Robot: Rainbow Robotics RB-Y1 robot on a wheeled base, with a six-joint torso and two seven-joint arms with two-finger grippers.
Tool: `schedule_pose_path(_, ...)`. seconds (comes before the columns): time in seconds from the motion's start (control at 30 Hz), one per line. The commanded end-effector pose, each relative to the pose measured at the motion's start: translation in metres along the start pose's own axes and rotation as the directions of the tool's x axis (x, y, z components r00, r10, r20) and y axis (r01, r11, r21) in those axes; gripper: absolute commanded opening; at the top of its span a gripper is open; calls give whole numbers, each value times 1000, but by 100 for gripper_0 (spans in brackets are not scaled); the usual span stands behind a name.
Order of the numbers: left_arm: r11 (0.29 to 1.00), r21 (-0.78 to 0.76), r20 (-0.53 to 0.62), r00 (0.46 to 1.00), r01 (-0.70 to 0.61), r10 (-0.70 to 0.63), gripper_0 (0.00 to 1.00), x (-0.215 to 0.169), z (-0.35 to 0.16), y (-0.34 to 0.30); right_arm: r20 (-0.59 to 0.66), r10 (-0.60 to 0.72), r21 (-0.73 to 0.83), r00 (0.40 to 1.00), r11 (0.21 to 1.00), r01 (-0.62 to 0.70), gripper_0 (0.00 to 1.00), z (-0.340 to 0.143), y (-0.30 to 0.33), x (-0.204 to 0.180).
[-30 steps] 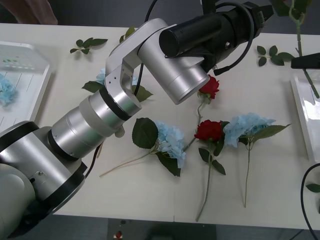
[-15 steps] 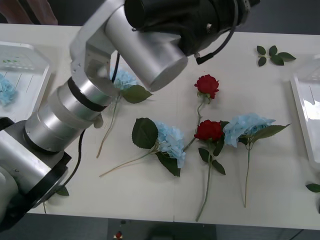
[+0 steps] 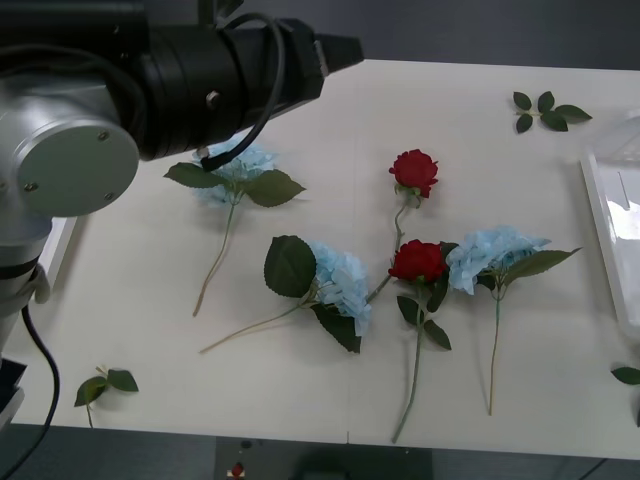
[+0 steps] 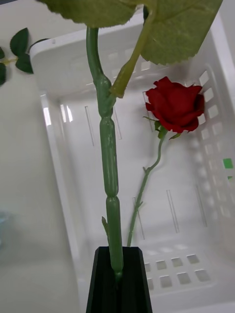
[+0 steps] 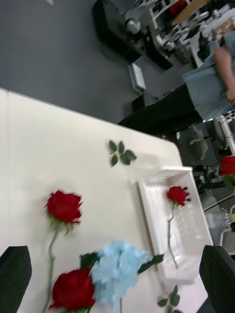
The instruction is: Put the red flowers into the right box and the blue flowers into the left box
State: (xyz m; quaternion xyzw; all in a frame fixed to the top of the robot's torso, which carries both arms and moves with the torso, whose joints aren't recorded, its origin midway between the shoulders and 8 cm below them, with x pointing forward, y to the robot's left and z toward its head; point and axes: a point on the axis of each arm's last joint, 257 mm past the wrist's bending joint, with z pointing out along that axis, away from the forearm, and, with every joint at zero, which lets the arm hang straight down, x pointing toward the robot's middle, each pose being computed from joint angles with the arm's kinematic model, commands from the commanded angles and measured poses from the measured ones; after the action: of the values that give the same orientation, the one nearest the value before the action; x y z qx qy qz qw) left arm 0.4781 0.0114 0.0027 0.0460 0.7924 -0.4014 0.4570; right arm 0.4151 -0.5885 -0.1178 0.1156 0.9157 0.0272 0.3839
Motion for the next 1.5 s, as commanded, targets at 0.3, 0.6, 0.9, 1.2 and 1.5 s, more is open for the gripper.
schedule_pose_path(0.3,974,-170,-126,984,-150,130,100,74,-55,104,57,5,132,998,991,-13,0,64,-37,11)
schedule_pose_path(0.6,908,-360,-196,969,-215,151,100,98,-81,175,62,23,173,998,984,-34,0,97,-57,34)
schedule_pose_path(0.9,838,-488,-261,957,-244,127,100,105,-97,221,60,24,183,998,982,-35,10,101,-62,39)
schedule_pose_path(1.2,793,-547,-308,945,-268,107,100,108,-80,264,53,-4,119,999,993,-2,100,92,-33,21)
schedule_pose_path(1.5,772,-563,-335,935,-296,114,100,108,-46,288,-3,-56,-51,998,997,56,100,64,43,8)
